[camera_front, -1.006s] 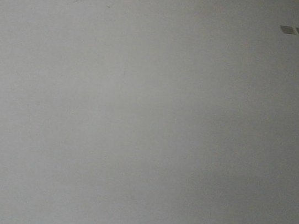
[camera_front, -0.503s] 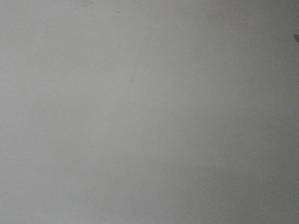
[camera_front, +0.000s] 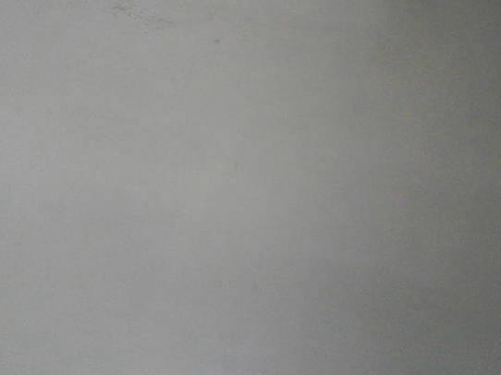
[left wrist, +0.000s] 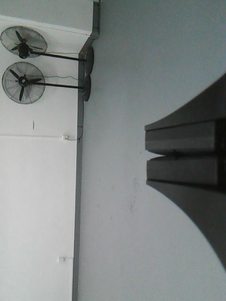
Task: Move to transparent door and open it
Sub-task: 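Turn the base toward the glass door across the grey floor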
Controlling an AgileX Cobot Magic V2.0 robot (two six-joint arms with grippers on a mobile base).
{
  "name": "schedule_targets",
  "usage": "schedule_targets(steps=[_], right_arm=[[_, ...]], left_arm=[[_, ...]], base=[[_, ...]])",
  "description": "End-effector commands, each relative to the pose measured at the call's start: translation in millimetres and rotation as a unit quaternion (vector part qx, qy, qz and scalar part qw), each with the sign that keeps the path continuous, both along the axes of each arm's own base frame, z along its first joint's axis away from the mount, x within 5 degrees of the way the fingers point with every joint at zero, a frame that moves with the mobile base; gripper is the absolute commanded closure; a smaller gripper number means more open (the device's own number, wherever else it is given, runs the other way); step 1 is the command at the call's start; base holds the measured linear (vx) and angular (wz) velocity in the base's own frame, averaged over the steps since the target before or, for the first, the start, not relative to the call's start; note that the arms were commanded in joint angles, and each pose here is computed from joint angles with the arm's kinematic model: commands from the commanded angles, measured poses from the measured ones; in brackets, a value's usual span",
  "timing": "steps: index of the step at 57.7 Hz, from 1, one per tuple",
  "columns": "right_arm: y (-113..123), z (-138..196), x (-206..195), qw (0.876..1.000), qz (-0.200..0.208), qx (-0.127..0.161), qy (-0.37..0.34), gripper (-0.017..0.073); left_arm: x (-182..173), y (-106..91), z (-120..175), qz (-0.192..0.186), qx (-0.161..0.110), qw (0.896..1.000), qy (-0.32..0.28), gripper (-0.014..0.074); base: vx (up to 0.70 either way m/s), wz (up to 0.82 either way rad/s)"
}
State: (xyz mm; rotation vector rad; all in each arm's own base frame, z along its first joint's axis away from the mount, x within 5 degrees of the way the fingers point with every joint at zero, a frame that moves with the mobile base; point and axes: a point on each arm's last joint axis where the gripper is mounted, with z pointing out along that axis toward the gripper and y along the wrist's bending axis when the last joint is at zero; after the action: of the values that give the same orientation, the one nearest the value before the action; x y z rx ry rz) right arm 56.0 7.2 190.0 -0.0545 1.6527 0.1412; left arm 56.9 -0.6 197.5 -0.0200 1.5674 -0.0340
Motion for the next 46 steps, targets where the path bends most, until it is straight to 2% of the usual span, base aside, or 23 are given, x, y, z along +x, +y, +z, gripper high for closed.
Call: schedule_targets(steps=[1,46], right_arm=[[-0.5,7.2,-0.4,0.999,-0.004,0.003,-0.047,0.0561],[-0.5,7.2,-0.4,0.999,-0.004,0.003,-0.047,0.0561]], left_arm=[[-0.8,0.1,3.2,-0.001,-0.003,0.999,-0.041,0.0599],[-0.8,0.1,3.2,-0.001,-0.003,0.999,-0.041,0.0599]], base=[[0.41,0.23],[0.51,0.26]])
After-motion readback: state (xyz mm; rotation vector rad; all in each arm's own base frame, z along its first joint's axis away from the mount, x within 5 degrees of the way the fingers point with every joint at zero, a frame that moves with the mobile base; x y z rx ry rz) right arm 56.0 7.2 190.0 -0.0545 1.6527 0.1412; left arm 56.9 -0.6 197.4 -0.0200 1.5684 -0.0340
